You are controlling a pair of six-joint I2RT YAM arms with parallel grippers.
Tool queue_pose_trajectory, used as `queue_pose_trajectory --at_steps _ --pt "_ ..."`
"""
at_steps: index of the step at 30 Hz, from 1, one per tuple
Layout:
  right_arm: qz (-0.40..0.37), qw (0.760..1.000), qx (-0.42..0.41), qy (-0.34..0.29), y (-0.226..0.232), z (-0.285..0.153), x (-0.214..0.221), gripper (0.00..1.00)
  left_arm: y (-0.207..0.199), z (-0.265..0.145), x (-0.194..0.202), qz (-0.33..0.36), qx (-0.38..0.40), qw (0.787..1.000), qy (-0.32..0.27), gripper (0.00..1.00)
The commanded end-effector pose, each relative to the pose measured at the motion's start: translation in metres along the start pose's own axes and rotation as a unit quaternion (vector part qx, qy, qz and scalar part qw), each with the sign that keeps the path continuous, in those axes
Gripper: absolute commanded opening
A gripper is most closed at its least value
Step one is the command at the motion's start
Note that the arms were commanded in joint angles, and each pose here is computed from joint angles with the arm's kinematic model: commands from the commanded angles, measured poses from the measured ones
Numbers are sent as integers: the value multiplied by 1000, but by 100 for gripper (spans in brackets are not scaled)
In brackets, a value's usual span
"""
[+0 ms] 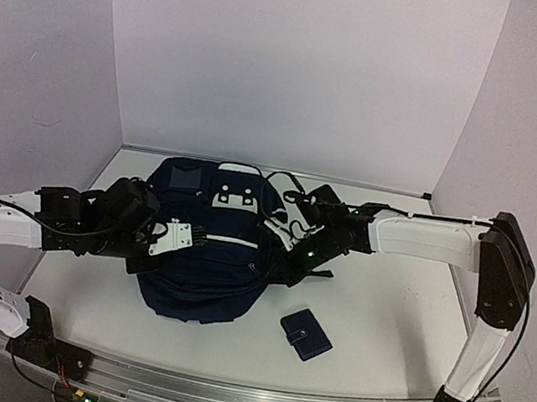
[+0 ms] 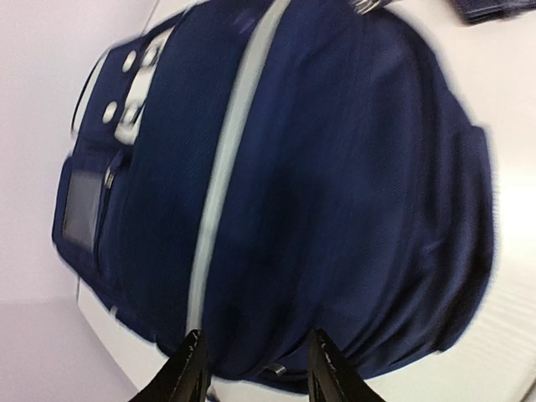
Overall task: Pack the student bag
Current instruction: Zip the student bag at the center of the board.
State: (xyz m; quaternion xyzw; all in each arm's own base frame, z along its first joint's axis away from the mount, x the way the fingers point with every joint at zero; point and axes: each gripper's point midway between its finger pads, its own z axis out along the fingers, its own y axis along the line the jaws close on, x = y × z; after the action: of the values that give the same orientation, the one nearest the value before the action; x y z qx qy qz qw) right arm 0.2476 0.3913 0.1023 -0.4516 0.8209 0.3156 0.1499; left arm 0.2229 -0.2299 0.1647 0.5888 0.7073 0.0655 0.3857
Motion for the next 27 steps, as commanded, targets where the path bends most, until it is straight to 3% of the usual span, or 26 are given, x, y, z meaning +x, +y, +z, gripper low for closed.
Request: queue_pose_trajectory --at_steps 1,8,20,23,27 --pt "-10 998 -64 -16 33 -4 -22 0 -20 -5 -38 10 19 999 -29 44" --pt "-15 996 -81 -22 44 -7 -28 0 -29 11 -93 55 9 994 -93 47" --pt "-24 996 -78 -28 49 -16 -26 0 -37 74 -124 101 -21 991 -84 41" --pt "-26 997 -72 -28 48 -17 -24 0 -35 81 -120 102 -36 992 -70 31" --pt "-30 997 -62 -26 44 -19 -19 0 -32 76 -118 90 -39 993 -69 9"
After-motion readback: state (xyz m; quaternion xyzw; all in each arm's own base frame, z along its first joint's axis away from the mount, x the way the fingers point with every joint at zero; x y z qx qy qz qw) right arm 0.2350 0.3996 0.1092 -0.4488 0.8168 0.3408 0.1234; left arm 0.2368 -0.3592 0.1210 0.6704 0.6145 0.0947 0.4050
